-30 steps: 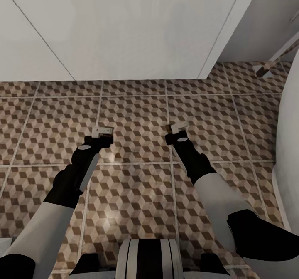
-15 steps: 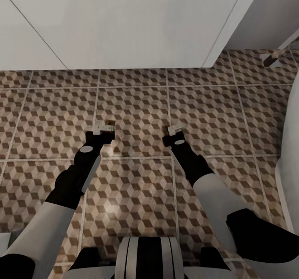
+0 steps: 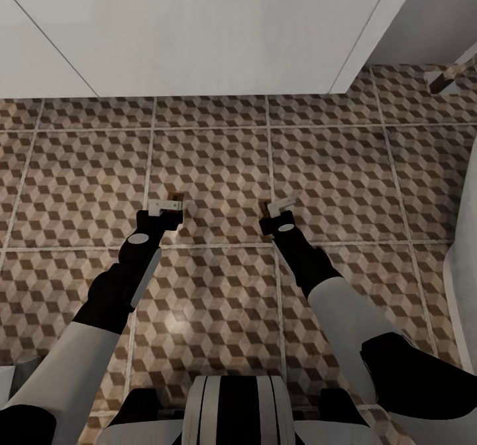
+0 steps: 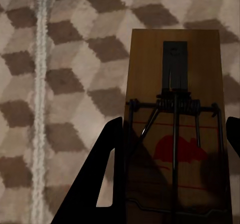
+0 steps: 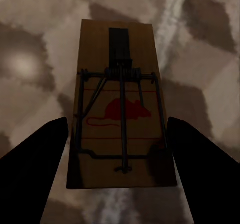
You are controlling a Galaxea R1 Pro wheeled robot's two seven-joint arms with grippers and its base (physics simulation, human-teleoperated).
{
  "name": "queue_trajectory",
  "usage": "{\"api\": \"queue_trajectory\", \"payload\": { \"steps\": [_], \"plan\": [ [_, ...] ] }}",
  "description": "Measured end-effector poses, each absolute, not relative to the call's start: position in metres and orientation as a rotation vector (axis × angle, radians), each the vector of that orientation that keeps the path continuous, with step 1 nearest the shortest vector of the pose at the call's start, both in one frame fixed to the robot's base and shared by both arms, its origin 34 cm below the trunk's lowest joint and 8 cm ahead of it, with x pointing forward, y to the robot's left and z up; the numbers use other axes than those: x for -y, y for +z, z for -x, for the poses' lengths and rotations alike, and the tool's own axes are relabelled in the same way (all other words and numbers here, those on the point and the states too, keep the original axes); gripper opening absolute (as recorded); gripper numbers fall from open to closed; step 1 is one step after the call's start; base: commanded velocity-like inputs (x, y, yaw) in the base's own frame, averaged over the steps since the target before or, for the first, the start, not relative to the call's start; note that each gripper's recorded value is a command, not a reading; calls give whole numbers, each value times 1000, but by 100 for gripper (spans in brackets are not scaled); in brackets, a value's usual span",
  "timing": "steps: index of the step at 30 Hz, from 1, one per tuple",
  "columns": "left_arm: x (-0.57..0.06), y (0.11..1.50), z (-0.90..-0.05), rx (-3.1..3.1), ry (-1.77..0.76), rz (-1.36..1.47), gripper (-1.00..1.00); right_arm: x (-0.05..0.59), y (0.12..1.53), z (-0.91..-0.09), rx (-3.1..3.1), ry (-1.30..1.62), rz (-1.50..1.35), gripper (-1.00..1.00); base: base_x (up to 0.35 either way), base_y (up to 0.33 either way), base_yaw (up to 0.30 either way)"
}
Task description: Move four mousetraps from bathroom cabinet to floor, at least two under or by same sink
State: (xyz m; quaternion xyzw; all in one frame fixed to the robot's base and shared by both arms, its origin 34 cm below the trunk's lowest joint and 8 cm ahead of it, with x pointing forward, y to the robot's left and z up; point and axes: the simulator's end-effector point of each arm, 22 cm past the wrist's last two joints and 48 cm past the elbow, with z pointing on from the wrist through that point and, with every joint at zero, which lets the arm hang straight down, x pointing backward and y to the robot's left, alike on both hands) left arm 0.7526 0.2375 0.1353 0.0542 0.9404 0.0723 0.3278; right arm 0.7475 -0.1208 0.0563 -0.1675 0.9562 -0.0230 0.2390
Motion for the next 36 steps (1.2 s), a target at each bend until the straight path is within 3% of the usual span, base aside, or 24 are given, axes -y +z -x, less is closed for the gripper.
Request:
{"api": "queue_trajectory", "payload": {
  "steps": [18, 36],
  "plan": [
    [-236, 140, -757, -2449, 186, -142, -100, 118, 123, -852, -2442, -82, 410, -100, 0, 0, 0],
    [-235, 139, -756, -2448, 222, -160, -100, 120, 112, -844, -2473, -86, 422, -100, 0, 0, 0]
  ]
}}
